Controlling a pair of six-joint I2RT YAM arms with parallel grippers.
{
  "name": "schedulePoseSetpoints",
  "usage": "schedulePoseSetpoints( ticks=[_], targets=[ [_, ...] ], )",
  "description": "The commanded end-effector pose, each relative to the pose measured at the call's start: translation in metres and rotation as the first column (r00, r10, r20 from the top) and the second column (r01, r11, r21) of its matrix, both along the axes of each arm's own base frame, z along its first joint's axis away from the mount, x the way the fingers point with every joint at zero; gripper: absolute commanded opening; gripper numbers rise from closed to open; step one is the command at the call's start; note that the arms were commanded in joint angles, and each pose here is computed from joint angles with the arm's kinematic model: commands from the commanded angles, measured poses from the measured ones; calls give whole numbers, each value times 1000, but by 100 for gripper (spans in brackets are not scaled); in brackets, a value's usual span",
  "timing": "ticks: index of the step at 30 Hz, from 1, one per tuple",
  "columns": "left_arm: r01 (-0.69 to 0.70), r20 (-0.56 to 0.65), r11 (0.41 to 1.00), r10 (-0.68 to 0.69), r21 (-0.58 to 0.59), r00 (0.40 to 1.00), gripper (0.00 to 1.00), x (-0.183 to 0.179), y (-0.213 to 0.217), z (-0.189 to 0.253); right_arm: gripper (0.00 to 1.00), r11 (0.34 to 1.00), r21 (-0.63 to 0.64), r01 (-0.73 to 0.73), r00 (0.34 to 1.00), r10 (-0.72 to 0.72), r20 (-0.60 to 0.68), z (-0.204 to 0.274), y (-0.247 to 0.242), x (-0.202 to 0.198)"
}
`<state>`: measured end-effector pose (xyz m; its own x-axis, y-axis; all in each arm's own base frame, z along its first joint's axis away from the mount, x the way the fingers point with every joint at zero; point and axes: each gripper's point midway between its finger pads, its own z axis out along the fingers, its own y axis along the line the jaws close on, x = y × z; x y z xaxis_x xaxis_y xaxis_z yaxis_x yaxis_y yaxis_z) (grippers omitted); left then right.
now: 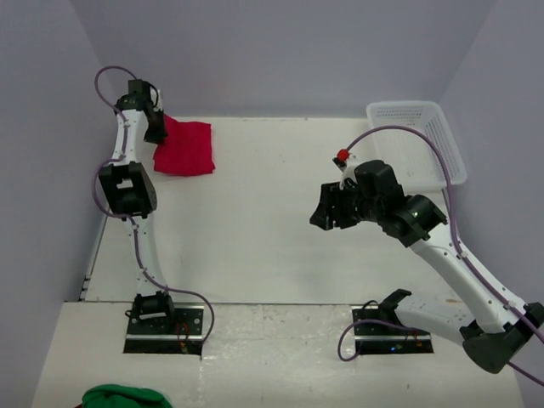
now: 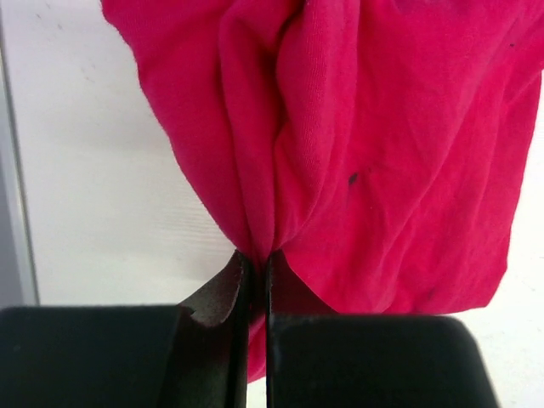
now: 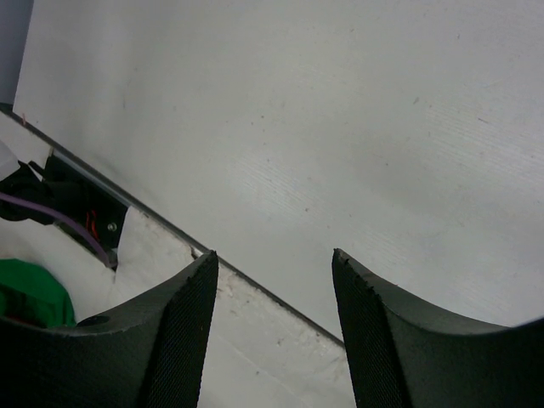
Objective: Fold and stack the t-shirts
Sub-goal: Put the neatly folded tshirt into the corner of the board with the left arm
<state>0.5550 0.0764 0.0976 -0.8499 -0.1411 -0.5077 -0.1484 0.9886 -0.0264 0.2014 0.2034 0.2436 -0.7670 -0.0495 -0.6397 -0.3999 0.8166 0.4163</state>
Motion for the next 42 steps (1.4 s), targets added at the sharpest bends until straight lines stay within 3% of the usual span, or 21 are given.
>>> schedulePoseSetpoints(
  ticks=[1, 12, 19, 42],
  targets=[
    [51, 82, 995, -59, 86, 995, 0, 20, 23, 17, 57, 1000, -4, -3, 1000, 3, -13, 1, -1, -6],
    [38, 76, 965, -59, 260, 995, 0, 24, 68, 13, 57, 999, -46, -12, 999, 10, -41, -9, 1, 0],
    [4, 79, 910, -40, 415, 996, 0, 29, 97, 20, 58, 998, -65, -24, 998, 20, -52, -11, 1, 0],
    [-31, 71, 848, -8, 529, 997, 0, 41, 120, 6, 58, 996, -89, 29, 999, -31, -17, 6, -11, 3]
  ],
)
